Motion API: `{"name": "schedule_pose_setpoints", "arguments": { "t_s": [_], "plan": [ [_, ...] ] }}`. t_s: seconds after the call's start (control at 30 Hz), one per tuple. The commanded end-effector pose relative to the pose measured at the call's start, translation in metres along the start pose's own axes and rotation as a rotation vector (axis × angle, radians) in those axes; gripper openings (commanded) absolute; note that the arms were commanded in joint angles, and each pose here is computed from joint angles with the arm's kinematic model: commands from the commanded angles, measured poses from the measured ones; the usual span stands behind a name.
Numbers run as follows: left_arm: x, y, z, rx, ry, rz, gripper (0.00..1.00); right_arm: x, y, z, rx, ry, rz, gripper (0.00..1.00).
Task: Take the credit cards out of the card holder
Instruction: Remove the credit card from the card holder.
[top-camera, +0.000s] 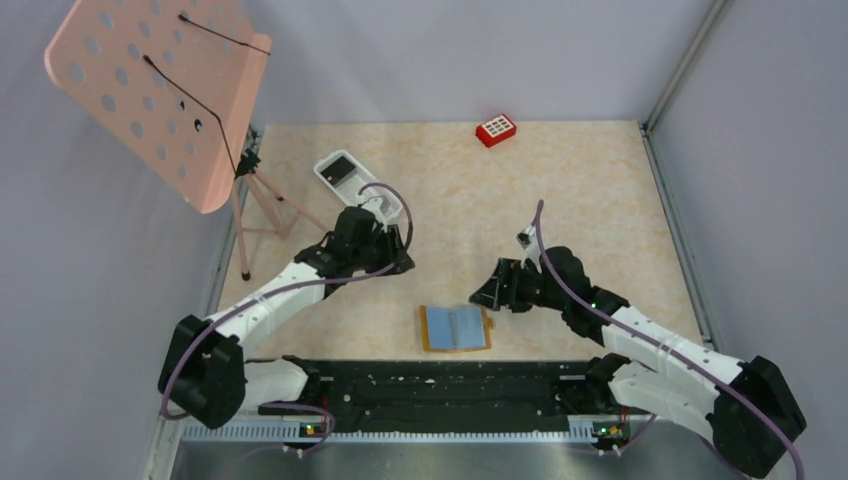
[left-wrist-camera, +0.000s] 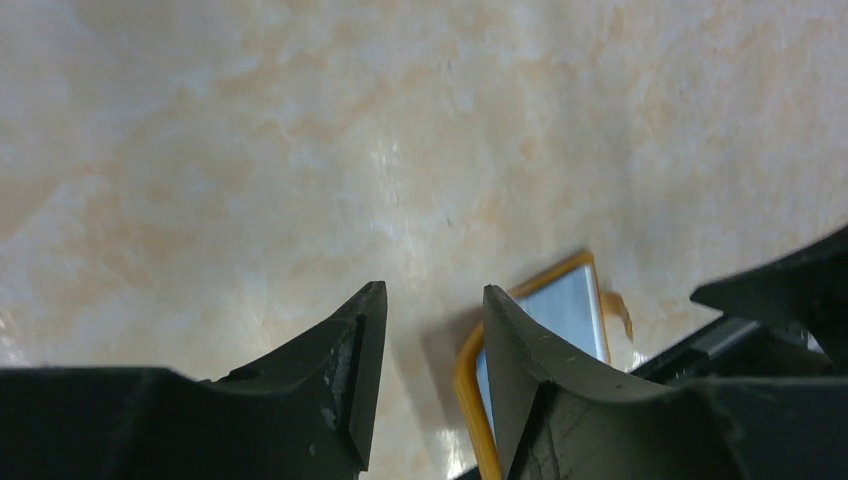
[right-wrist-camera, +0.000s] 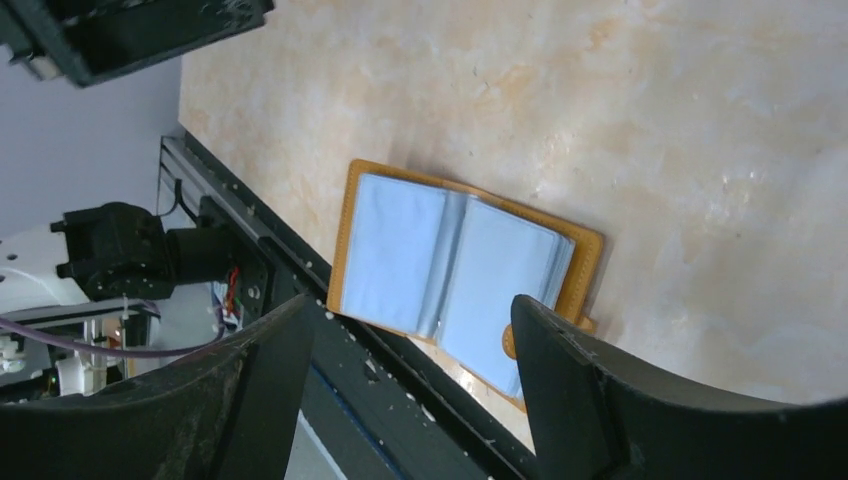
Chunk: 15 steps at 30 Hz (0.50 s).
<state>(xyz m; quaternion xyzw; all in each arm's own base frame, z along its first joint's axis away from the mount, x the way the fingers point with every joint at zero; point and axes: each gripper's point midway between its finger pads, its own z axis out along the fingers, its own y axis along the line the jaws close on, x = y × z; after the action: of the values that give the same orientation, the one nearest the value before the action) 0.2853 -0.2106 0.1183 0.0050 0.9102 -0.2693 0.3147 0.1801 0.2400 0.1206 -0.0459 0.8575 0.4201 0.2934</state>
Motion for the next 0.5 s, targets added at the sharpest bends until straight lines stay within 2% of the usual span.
{"name": "schedule_pose_setpoints", "arguments": {
  "t_s": [0.0,0.13,0.27,0.3,0.47],
  "plan": [
    [0.037,-0.001,-0.023,0.049,0.028,-0.037,0.49,-0.001,0.012,0.01,-0.045,-0.019,0.049,0.68],
    [0.064,-0.005,-0.032,0.14,0.052,-0.06,0.53,0.011,0.023,0.022,-0.035,0.007,0.017,0.58],
    [0.077,-0.019,-0.033,0.254,0.06,-0.086,0.56,0.027,0.024,0.037,0.005,0.043,-0.003,0.56],
    [0.081,-0.017,-0.03,0.245,0.066,-0.091,0.57,0.03,0.021,0.04,0.021,0.042,-0.004,0.56],
    [0.096,-0.03,-0.02,0.334,0.098,-0.112,0.61,0.043,-0.002,0.049,0.113,0.066,-0.014,0.69]
  ]
}}
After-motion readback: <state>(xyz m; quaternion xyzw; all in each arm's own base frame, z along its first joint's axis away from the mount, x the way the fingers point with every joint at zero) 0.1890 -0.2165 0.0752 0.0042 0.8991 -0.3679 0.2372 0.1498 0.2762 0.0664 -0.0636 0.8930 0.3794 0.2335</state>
